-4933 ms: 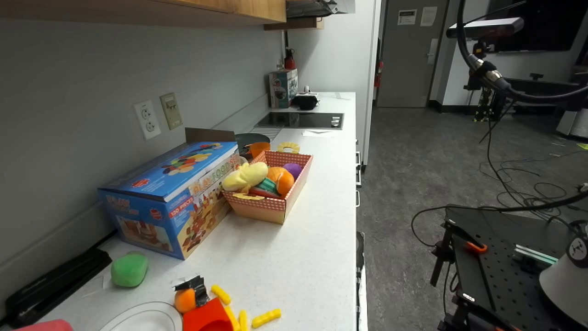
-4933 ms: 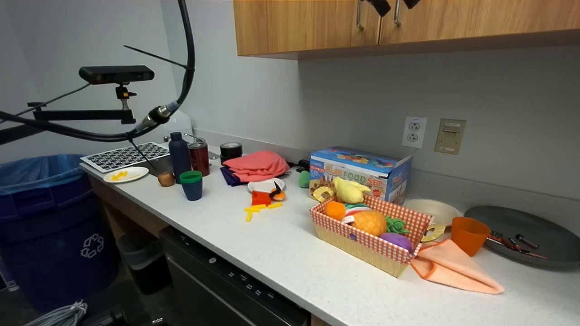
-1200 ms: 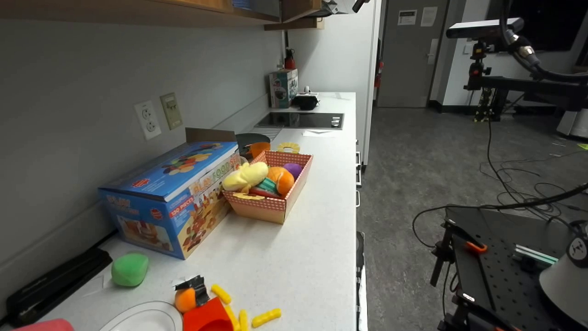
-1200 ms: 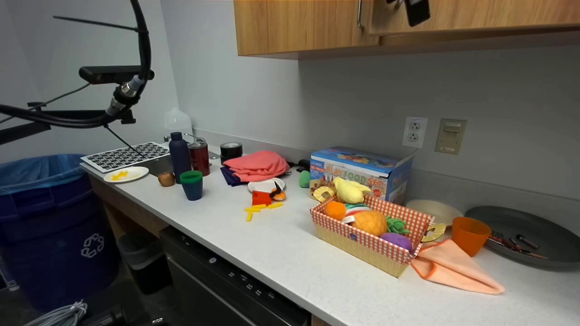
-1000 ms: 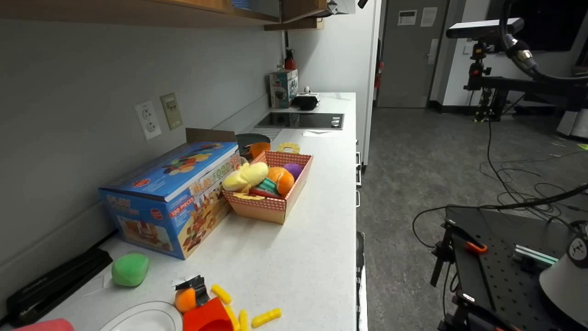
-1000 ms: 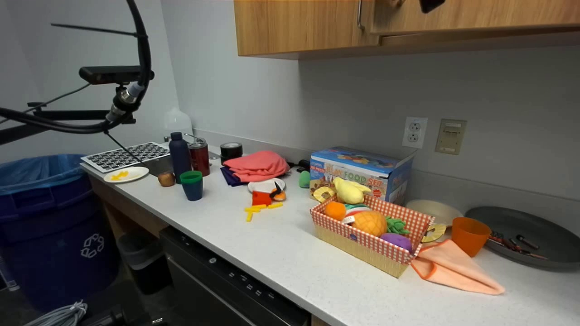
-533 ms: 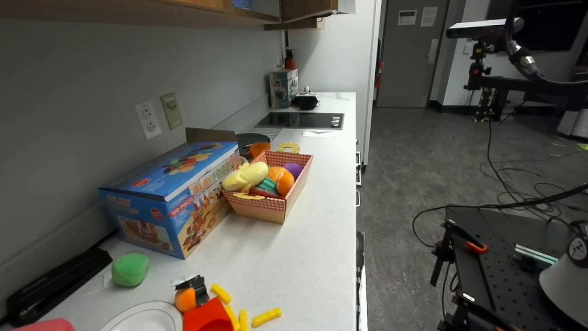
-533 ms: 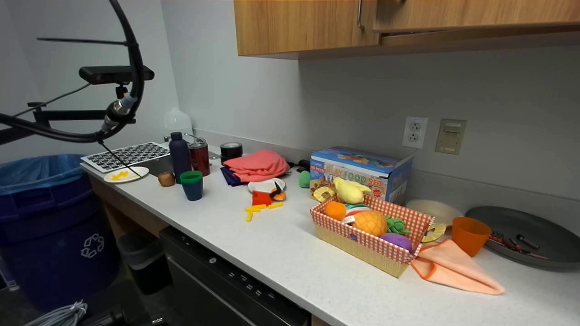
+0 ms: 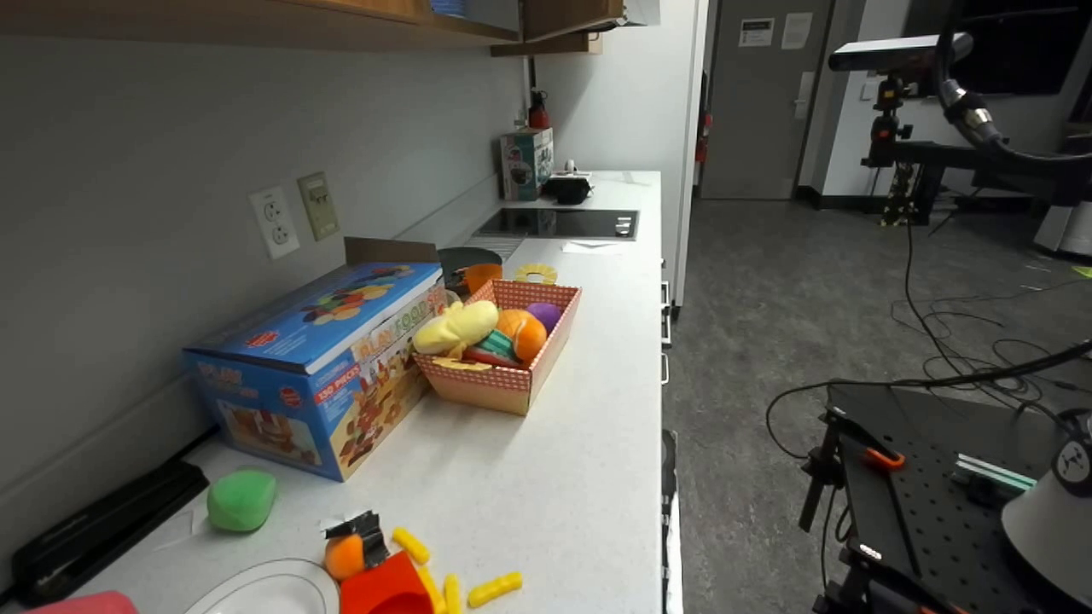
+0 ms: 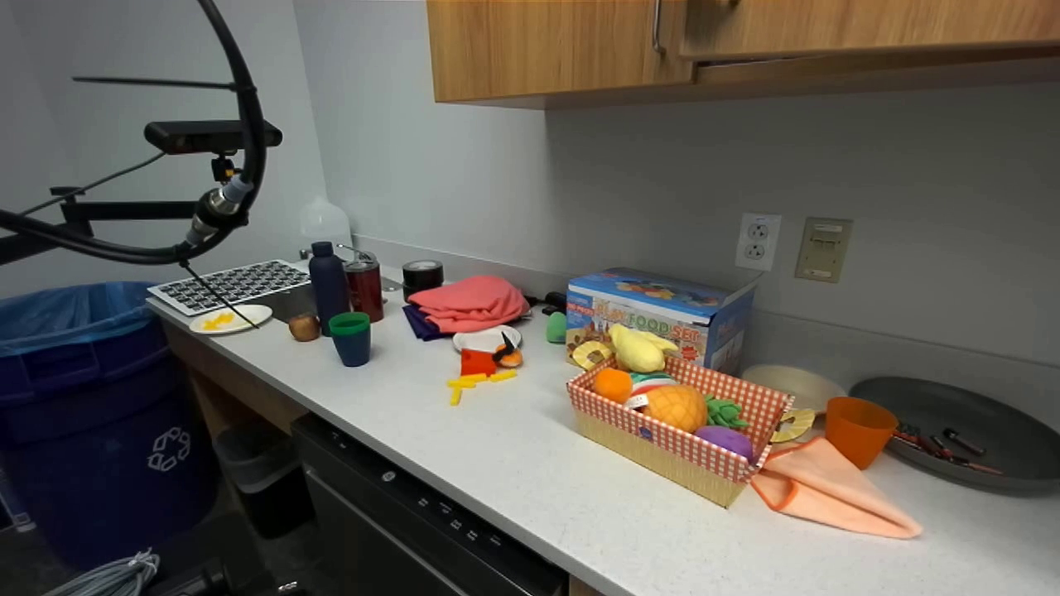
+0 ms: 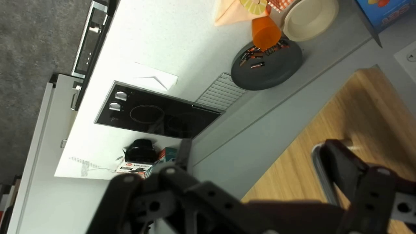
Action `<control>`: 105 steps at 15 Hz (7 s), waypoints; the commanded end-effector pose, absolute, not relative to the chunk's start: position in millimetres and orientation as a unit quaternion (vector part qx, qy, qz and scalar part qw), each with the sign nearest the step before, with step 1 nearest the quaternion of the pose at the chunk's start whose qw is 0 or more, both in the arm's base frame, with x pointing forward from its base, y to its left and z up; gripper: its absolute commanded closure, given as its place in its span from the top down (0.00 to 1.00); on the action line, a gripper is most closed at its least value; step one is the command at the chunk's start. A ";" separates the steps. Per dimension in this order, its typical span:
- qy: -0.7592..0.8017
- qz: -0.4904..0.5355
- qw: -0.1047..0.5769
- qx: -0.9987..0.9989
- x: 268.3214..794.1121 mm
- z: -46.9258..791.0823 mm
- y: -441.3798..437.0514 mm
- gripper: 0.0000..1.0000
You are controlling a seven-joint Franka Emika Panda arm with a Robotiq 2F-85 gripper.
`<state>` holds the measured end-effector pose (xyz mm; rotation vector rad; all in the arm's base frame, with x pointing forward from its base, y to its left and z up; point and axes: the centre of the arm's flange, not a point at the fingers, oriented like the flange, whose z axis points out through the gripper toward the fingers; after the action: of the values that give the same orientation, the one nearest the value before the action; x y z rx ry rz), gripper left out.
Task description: Open the right door on the first upper cabinet from the left
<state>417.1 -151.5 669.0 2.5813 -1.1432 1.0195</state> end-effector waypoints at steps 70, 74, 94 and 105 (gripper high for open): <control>-0.334 0.392 0.070 0.854 411.4 682.8 -151.5 1.00; -0.357 0.390 0.121 0.840 395.4 686.8 -165.0 1.00; -0.507 0.404 0.364 0.668 310.7 728.4 -294.1 1.00; -0.521 0.442 0.426 0.593 304.8 732.8 -294.1 1.00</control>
<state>304.9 -294.2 732.8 1.4830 -1.3026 1.1044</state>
